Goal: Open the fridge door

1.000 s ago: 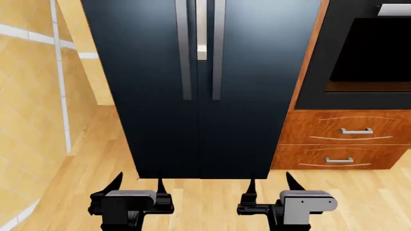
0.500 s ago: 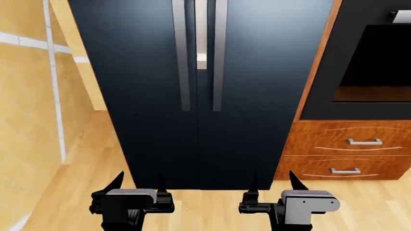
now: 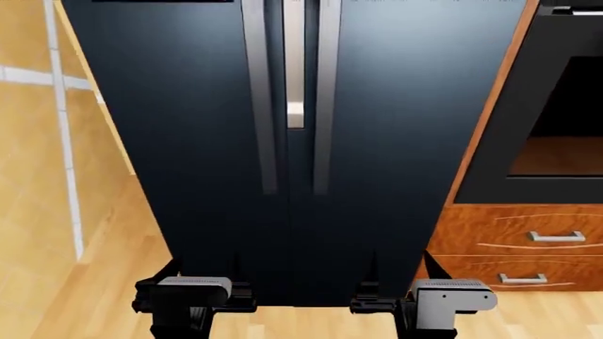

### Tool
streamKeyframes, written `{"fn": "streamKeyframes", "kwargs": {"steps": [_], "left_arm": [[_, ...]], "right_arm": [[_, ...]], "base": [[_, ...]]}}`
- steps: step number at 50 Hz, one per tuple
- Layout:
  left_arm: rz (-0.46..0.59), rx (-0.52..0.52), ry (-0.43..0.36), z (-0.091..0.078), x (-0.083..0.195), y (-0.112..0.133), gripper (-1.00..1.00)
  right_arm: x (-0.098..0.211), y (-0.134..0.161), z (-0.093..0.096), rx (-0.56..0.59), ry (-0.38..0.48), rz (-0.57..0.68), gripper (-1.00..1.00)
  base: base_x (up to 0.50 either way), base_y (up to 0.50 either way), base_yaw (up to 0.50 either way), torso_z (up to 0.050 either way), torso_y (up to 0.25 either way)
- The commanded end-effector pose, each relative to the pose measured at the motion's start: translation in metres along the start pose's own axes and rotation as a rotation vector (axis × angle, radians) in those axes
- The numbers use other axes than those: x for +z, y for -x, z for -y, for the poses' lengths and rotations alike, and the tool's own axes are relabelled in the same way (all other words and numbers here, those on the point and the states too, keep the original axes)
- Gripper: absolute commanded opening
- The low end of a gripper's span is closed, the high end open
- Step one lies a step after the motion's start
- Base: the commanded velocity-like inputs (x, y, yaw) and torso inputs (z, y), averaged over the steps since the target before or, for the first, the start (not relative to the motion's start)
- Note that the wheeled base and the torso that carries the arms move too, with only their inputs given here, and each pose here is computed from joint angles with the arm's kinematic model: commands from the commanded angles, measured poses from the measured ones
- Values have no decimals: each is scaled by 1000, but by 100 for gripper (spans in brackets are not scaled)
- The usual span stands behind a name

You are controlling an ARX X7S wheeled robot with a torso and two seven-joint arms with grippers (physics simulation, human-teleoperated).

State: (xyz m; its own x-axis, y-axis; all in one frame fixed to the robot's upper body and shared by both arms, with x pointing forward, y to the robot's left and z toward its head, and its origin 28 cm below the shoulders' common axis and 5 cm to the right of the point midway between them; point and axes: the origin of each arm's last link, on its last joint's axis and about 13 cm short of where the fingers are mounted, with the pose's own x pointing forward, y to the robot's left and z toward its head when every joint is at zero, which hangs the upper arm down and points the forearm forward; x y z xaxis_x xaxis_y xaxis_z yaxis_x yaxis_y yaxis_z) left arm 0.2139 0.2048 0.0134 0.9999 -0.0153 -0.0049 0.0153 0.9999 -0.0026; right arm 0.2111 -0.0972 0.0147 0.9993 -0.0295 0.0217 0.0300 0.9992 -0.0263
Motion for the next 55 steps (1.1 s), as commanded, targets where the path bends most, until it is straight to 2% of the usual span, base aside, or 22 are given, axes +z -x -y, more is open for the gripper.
{"fn": "streamKeyframes", "kwargs": {"steps": [1,9,18,21,22,23,26,27,31,33,35,39,40,43,48,52,55], "left_arm": [[1,1,-3,0,0,0,100],[7,3,-5,0,1,0,100],[4,-1,-13,2,1,0,100],[-9,-3,13,2,2,-1,100],[-7,-34,73,5,6,-3,100],[8,-41,6,8,12,-4,100],[44,-79,6,13,33,-8,100],[49,-81,-25,18,46,-16,100],[93,-106,-17,21,83,-34,100],[123,-96,-57,22,91,-46,100],[128,-103,-38,23,98,-50,100],[128,-104,-52,27,115,-63,100],[101,-48,-55,26,120,-68,100],[132,-86,-55,32,137,-77,100],[135,-92,-82,37,147,-84,100],[99,-61,-75,37,149,-102,100],[115,-74,-80,37,152,-113,100]], "right_arm": [[0,0,0,2,10,2,100],[0,0,0,0,19,4,100],[2,0,0,-5,-8,15,100],[1,0,0,-8,-11,10,100],[1,0,1,-12,-12,7,100],[1,0,1,-17,-15,7,100],[2,0,1,-25,-12,9,100],[1,1,1,-28,-7,9,100],[1,2,2,-40,-14,9,100],[1,2,2,-36,-10,4,100],[0,2,3,-37,-8,-1,100],[0,2,3,-43,-9,-13,100],[0,2,3,-37,-16,-9,100],[0,2,3,-38,-19,-12,100],[0,2,3,-36,-24,-11,100],[0,2,2,-34,-24,-14,100],[-1,2,3,-35,-24,-15,100]], "base": [[363,0,0,0,0],[365,0,0,0,0],[215,0,0,0,0],[0,0,0,0,0],[0,0,0,0,0],[0,0,0,0,0],[0,0,0,0,0],[0,0,0,0,0],[0,0,0,0,0],[0,0,0,0,0],[0,0,0,0,0],[0,0,0,0,0],[0,0,0,0,0],[0,0,0,0,0],[0,0,0,0,0],[0,0,0,0,0],[0,0,0,0,0]]}}
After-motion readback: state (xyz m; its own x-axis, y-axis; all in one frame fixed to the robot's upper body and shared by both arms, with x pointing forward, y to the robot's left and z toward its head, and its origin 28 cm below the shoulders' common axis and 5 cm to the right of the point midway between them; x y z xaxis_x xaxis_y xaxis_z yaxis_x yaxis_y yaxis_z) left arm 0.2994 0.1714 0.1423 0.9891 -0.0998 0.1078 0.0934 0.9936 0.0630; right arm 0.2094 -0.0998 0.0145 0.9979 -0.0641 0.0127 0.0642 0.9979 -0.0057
